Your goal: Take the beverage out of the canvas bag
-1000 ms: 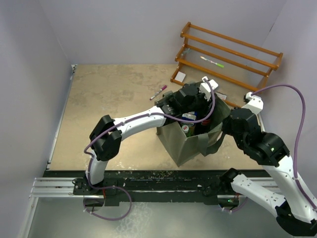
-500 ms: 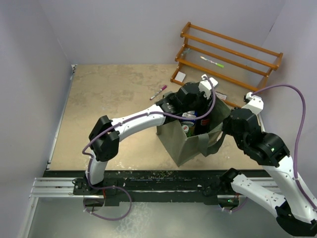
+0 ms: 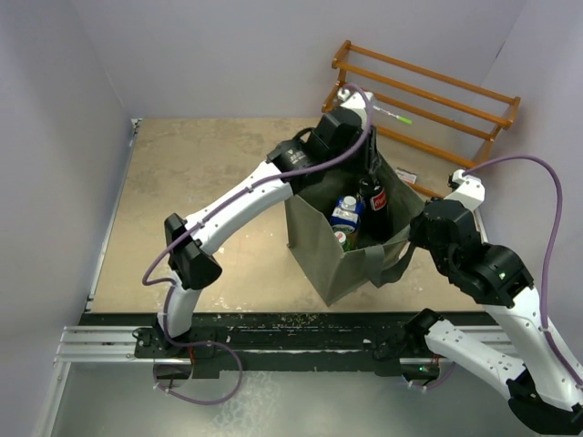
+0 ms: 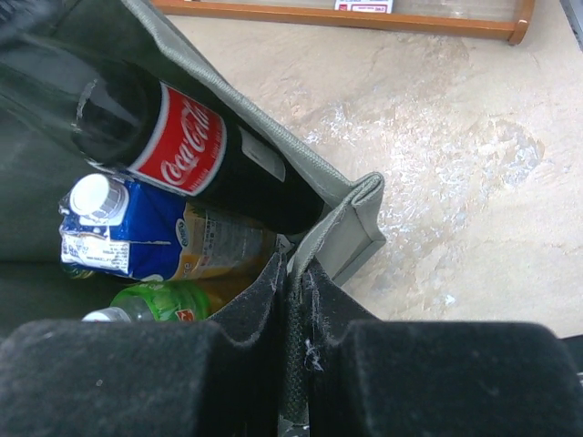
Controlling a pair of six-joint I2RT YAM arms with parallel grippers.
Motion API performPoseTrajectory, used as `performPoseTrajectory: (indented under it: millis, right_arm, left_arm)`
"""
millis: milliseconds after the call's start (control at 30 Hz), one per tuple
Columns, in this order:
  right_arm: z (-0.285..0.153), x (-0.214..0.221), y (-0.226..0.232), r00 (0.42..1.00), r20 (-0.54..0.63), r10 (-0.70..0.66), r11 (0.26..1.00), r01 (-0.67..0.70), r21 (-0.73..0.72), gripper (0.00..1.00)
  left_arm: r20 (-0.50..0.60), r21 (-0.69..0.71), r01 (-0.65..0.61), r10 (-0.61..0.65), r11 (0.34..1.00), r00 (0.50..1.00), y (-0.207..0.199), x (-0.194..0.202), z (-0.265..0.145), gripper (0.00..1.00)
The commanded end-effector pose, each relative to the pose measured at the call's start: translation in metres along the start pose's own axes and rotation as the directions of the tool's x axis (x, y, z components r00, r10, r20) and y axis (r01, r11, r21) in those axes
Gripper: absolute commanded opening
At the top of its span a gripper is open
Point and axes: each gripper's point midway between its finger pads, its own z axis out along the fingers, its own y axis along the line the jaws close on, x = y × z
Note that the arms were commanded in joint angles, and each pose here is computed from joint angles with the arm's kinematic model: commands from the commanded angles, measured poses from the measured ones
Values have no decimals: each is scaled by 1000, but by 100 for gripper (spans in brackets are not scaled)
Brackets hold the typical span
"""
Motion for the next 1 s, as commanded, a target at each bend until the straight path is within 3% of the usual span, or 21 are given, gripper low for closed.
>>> performPoseTrajectory:
  millis: [0, 133, 500, 967]
  right_arm:
    - [-5, -22, -2, 996, 88, 27, 1000, -28, 2, 11]
    - [-5, -22, -1, 995, 91, 28, 1000, -27, -6, 11]
    - [-3, -22, 3, 995, 94, 17, 1000, -15, -21, 11]
    - [0, -21, 7, 996, 89, 7, 1000, -4, -30, 12]
  left_arm:
    - [258, 237, 279, -337, 931, 906, -30, -133, -76, 0]
    - [262, 318, 367, -453, 874, 852, -25, -163, -99, 0]
    - [358, 435, 430, -591, 791, 723, -15, -228, -173, 0]
    - [399, 543, 578, -792, 610, 461, 46, -290, -247, 0]
